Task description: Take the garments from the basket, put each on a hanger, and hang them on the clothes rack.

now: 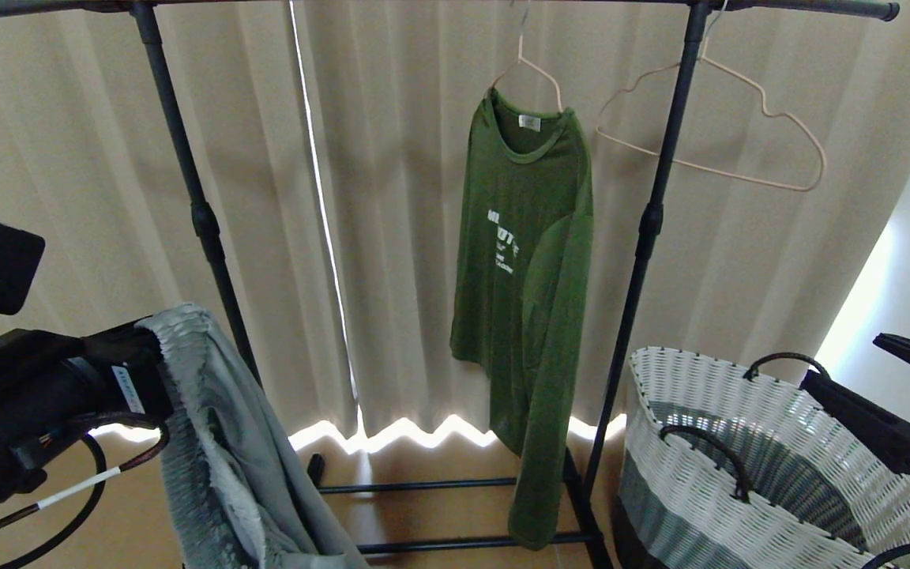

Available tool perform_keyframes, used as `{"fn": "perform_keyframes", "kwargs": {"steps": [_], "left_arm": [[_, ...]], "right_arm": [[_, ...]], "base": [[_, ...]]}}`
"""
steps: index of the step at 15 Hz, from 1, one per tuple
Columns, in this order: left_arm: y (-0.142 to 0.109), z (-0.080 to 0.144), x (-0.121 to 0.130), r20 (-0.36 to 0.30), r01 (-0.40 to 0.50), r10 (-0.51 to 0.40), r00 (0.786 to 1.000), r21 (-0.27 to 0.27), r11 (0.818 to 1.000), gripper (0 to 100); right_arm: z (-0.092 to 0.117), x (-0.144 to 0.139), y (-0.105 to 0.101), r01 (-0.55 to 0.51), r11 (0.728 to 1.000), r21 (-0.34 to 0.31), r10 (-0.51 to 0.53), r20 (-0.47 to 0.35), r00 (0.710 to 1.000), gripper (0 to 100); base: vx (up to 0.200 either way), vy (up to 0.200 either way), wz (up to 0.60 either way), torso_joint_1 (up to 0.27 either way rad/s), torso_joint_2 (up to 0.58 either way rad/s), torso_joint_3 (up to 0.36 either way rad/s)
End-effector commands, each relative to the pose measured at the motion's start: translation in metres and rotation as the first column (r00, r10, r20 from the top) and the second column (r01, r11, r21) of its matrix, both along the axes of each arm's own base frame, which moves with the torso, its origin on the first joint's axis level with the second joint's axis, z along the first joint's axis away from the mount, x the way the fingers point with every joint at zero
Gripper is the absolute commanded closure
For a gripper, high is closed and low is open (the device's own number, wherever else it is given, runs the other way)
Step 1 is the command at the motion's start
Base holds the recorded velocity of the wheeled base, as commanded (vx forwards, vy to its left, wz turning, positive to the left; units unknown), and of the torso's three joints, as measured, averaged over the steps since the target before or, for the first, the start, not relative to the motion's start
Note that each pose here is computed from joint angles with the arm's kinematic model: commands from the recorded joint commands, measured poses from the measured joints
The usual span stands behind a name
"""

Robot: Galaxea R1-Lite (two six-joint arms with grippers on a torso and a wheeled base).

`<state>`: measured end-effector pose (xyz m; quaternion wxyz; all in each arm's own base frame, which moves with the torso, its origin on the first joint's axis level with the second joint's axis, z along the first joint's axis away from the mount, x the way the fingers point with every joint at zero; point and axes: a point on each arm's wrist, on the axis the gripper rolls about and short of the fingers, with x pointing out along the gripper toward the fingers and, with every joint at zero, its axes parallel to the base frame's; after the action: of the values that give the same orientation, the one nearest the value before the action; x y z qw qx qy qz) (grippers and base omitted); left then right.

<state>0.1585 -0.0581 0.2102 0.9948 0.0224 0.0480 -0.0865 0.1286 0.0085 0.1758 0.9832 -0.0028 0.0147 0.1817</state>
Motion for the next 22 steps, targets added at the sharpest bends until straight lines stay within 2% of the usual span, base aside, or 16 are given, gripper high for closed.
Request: {"fn": "perform_keyframes", "kwargs": {"steps": [1,11,14,16,18,19,22], "left_arm": [[0.000,0.000,0.000,0.000,-0.001,0.001,1.000,0.000,1.000,100],[0.000,-0.001,0.000,-0.004,-0.001,0.001,1.000,0.003,1.000,100],[0.001,-0.008,-0.001,-0.027,0.000,0.001,1.000,0.017,1.000,100],[0.001,-0.008,-0.003,-0.021,0.000,0.000,1.000,0.015,1.000,100],[0.003,-0.007,-0.008,-0.010,0.004,-0.004,1.000,0.010,1.000,100],[0.003,-0.007,-0.009,-0.009,0.006,-0.006,1.000,0.010,1.000,100],[0.003,-0.011,-0.008,-0.024,0.006,-0.006,1.000,0.017,1.000,100]], "right_arm": [[0.000,-0.001,0.000,0.000,1.000,-0.001,0.000,0.002,1.000,0],[0.008,0.002,-0.001,0.011,1.000,-0.008,-0.011,0.032,0.999,0],[0.009,0.006,-0.010,0.074,0.997,-0.028,-0.073,0.033,0.997,0],[0.007,0.007,-0.015,0.152,0.985,-0.084,-0.149,0.037,0.988,0],[0.007,0.010,-0.021,0.287,0.950,-0.119,-0.284,0.045,0.958,0],[0.007,0.010,-0.021,0.312,0.940,-0.135,-0.308,0.051,0.950,0],[0.004,0.009,-0.021,0.310,0.936,-0.167,-0.306,0.050,0.951,0]], "base": [[0.000,0.000,0.00,0.000,0.00,0.000],[0.000,0.000,0.00,0.000,0.00,0.000],[0.000,0.000,0.00,0.000,0.00,0.000],[0.000,0.000,0.00,0.000,0.00,0.000],[0.000,0.000,0.00,0.006,-0.05,-0.033],[0.000,0.000,0.00,0.036,-0.27,-0.222],[0.000,0.000,0.00,0.077,-0.26,-0.305]]}}
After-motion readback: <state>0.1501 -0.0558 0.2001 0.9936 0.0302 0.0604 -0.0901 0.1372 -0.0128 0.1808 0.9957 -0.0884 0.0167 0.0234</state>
